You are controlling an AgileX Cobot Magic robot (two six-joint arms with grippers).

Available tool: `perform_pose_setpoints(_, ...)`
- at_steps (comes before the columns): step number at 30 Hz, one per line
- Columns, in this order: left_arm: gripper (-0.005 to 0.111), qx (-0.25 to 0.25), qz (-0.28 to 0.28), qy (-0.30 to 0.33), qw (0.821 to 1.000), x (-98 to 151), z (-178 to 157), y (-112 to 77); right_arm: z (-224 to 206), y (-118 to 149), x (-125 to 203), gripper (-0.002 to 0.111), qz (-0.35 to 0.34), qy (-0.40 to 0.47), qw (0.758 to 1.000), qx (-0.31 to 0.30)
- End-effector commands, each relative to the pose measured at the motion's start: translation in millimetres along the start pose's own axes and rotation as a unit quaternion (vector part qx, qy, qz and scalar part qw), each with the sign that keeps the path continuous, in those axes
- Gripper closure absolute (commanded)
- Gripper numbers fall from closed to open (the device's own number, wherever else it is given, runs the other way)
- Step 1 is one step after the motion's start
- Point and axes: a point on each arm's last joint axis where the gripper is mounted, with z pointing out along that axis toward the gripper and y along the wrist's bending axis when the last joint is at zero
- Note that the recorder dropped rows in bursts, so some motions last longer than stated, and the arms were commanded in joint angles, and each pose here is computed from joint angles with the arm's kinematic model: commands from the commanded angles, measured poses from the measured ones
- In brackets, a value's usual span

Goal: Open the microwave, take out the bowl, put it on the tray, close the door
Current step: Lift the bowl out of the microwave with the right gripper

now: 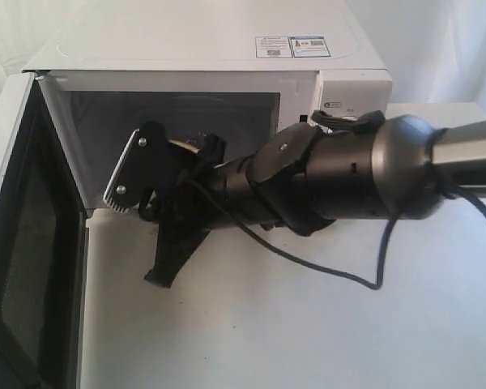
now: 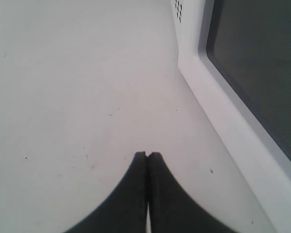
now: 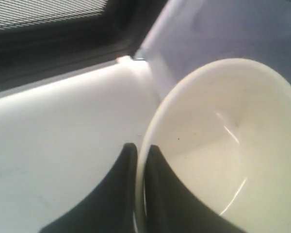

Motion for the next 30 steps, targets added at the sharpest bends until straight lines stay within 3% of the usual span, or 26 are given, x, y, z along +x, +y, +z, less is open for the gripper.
perform_pose_setpoints(1,0.107,0.001,-0.003,0.001,1.0,1,0,-0.1,-27,28,-5,0.108,0.01,-0.01,0.997,-0.08)
perform_pose_setpoints(5,0.107,0.001,-0.003,0.001,1.0,1,0,-0.1,-53,40,-4,0.108,-0.012,0.009,0.991,-0.136)
perform_pose_setpoints(9,0.107,0.001,-0.003,0.001,1.0,1,0,-0.1,-76,44,13,0.108,-0.032,0.12,0.978,-0.167)
perform_pose_setpoints(11,0.107,0.001,-0.003,0.001,1.0,1,0,-0.1,-87,41,24,0.108,-0.015,0.204,0.967,-0.15)
perform_pose_setpoints(15,0.107,0.001,-0.003,0.001,1.0,1,0,-0.1,-101,26,45,0.108,0.037,0.337,0.939,-0.055)
perform_pose_setpoints(18,0.107,0.001,-0.003,0.001,1.0,1,0,-0.1,-102,23,57,0.108,0.068,0.353,0.933,-0.014)
perform_pose_setpoints(30,0.107,0.001,-0.003,0.001,1.0,1,0,-0.1,-118,40,109,0.108,0.188,0.339,0.922,0.025)
